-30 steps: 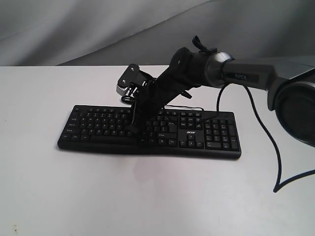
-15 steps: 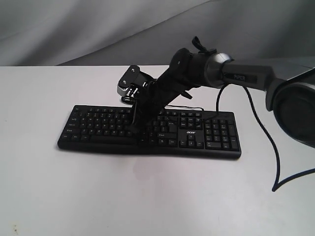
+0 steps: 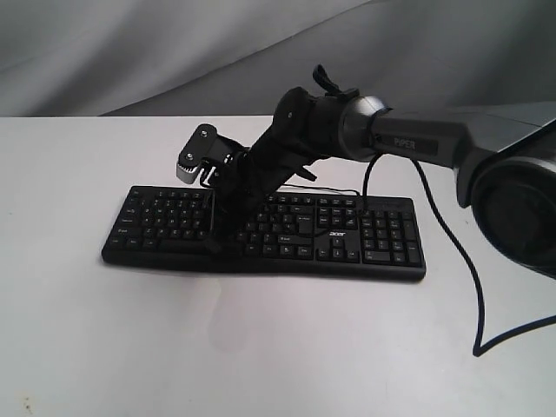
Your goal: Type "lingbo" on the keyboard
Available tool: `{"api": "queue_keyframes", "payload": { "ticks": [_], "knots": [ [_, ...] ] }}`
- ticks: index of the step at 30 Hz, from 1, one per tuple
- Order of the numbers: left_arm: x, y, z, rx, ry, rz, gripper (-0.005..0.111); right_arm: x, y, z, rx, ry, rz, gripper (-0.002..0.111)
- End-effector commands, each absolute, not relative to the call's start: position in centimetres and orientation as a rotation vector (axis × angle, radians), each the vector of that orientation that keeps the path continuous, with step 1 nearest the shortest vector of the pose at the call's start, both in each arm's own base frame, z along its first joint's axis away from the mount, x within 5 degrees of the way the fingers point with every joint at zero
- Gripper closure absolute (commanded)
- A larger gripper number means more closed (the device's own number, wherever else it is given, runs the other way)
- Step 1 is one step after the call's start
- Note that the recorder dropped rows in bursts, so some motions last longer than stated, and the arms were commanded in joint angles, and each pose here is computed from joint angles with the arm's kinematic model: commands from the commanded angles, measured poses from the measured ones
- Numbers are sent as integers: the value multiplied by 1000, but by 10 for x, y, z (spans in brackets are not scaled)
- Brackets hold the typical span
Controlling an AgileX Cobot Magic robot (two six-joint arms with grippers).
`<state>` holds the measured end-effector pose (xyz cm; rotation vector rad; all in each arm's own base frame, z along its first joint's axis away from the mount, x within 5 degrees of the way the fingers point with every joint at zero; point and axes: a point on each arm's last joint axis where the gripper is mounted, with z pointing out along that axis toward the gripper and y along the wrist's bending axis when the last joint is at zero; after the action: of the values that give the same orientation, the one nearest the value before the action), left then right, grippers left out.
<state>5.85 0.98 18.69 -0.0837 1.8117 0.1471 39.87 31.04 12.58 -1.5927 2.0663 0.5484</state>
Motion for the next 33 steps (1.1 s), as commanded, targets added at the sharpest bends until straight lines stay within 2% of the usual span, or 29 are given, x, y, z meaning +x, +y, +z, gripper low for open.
{"api": "queue_keyframes", "payload": {
  "ticks": [1,33],
  "knots": [
    [59,10,185,-87,1817,141,106,398,312,125,-1589,2068,555,108],
    [59,10,185,-87,1817,141,106,397,312,115,-1597,2089,557,108]
  ]
}}
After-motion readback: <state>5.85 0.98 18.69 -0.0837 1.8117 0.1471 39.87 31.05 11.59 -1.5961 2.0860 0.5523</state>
